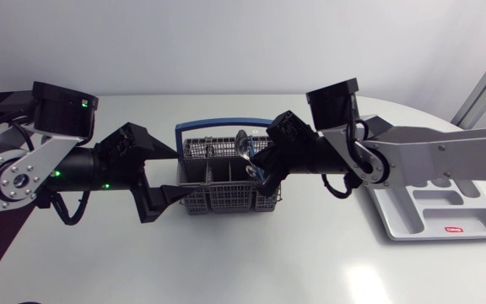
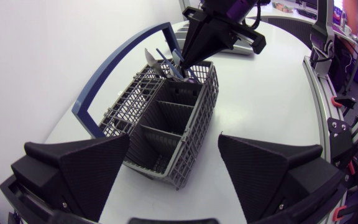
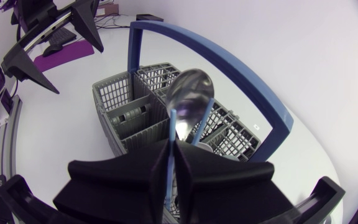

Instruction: Sort the cutlery from the basket into the organizer compartments.

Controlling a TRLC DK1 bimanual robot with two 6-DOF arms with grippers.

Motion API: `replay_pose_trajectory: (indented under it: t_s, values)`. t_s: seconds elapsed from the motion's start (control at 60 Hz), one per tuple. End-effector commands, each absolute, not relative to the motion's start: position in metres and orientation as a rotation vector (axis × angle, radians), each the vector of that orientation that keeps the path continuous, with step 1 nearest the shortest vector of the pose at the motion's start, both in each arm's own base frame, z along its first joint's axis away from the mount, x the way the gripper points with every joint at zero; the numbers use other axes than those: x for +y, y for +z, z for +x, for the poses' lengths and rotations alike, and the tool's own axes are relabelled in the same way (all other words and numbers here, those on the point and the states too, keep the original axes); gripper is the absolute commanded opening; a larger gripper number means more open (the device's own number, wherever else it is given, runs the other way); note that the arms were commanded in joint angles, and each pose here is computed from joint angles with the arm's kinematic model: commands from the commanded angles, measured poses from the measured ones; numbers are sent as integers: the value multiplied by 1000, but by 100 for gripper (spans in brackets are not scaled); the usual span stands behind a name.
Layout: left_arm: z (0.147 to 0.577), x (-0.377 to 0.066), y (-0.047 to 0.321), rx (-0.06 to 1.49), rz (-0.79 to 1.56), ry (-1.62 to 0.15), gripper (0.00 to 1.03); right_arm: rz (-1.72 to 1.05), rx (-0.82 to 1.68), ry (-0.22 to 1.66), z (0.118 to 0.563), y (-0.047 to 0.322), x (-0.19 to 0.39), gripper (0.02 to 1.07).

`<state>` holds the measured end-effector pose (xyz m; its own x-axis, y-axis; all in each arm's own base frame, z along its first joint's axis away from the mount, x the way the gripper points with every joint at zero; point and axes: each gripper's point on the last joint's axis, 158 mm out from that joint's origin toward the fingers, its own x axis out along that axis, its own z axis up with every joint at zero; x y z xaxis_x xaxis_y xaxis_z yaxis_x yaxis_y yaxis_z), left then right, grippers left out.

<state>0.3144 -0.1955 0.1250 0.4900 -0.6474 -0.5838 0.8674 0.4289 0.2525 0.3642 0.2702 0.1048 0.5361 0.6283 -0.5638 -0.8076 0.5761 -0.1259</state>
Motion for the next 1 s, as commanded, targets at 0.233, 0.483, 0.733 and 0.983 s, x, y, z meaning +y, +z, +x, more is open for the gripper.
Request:
replay_pose_trajectory:
  t_s: [0.233, 0.483, 0.733, 0.983]
  values:
    - [306, -207, 117, 444, 558, -1023, 99, -370, 457, 866, 357, 141, 265, 8]
    - [300, -214, 116, 452, 545, -1039, 99, -325, 365, 861, 342, 193, 262, 8]
    - [301, -223, 122, 442, 540, -1051, 99, -263, 269, 825, 325, 256, 243, 8]
    - [302, -241, 128, 433, 555, -1061, 99, -188, 255, 703, 320, 294, 178, 8]
